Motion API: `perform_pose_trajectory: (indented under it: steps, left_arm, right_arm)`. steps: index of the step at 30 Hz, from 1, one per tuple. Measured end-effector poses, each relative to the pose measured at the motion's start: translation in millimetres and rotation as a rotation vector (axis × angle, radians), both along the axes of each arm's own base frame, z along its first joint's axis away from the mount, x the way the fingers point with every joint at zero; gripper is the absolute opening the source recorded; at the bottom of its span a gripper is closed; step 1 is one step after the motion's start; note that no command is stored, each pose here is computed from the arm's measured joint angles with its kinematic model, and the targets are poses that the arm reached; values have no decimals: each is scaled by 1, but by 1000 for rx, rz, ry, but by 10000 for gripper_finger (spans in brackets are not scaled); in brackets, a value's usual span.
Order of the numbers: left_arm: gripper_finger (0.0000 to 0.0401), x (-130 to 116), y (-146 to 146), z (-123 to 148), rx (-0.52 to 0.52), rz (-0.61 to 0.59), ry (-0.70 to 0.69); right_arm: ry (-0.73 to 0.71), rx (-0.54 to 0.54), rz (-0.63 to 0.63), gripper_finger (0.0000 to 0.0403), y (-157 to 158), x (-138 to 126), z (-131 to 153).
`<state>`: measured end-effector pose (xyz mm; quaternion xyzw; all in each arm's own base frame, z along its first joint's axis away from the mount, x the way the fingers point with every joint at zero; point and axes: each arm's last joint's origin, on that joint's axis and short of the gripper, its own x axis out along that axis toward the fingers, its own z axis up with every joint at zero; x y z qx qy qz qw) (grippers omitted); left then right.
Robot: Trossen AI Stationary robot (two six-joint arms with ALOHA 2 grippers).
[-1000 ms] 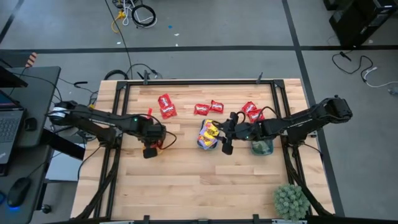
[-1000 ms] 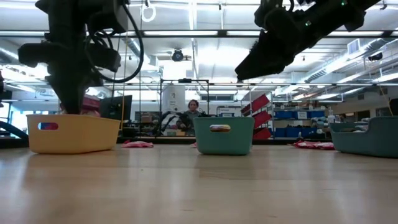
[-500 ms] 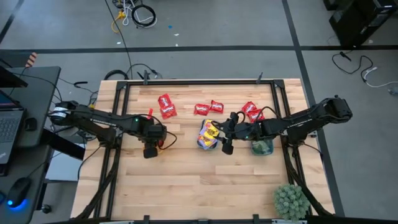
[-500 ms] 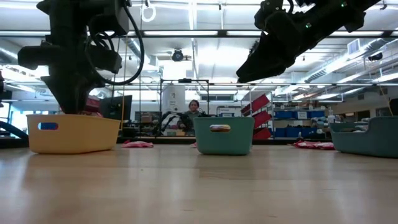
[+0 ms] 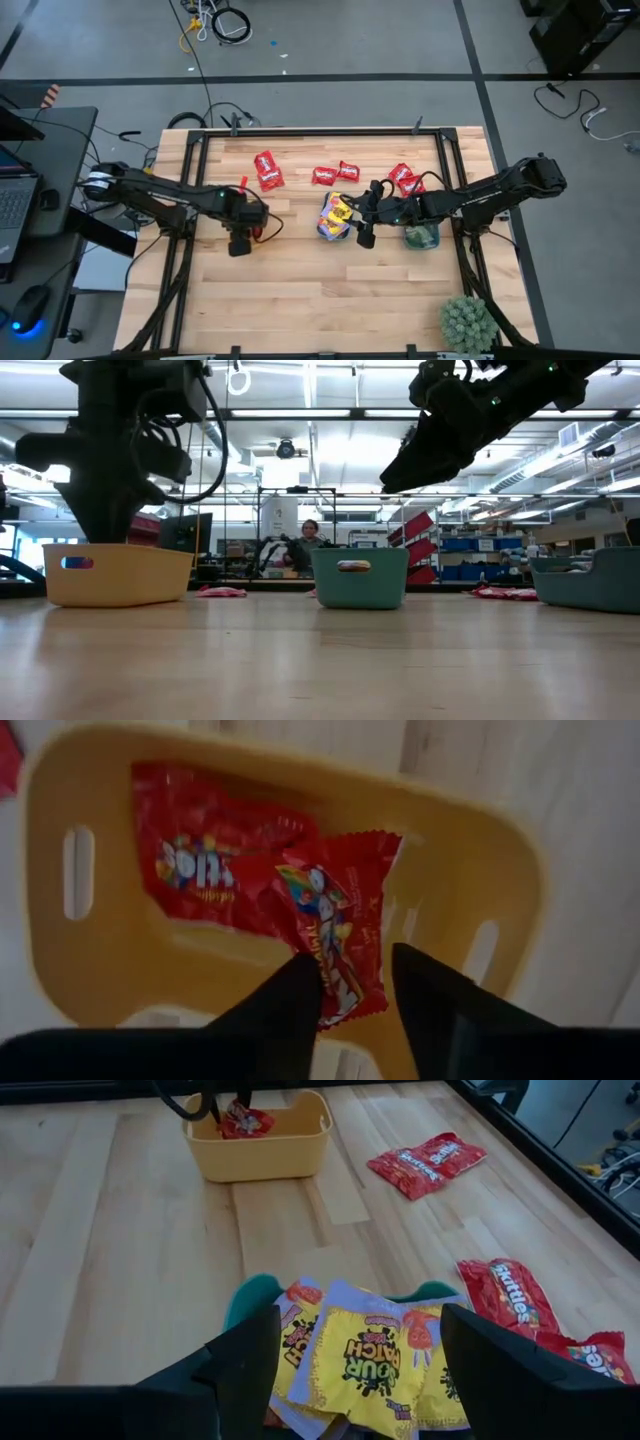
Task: Sort candy
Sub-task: Put the red candy pack into the yellow bin
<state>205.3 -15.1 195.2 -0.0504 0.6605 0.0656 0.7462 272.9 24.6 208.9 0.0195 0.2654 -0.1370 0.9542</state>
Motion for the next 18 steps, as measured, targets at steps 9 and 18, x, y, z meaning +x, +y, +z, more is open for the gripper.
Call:
perform_pose_trajectory:
  steps: [9, 18]
  left_arm:
    - [65, 1, -7, -1, -6, 8, -1]
    - [200, 6, -6, 7, 24, 106, -36]
  right_arm:
    - [1, -1, 0, 261, 0, 0, 0]
    - [0, 0, 1, 276, 0, 0, 0]
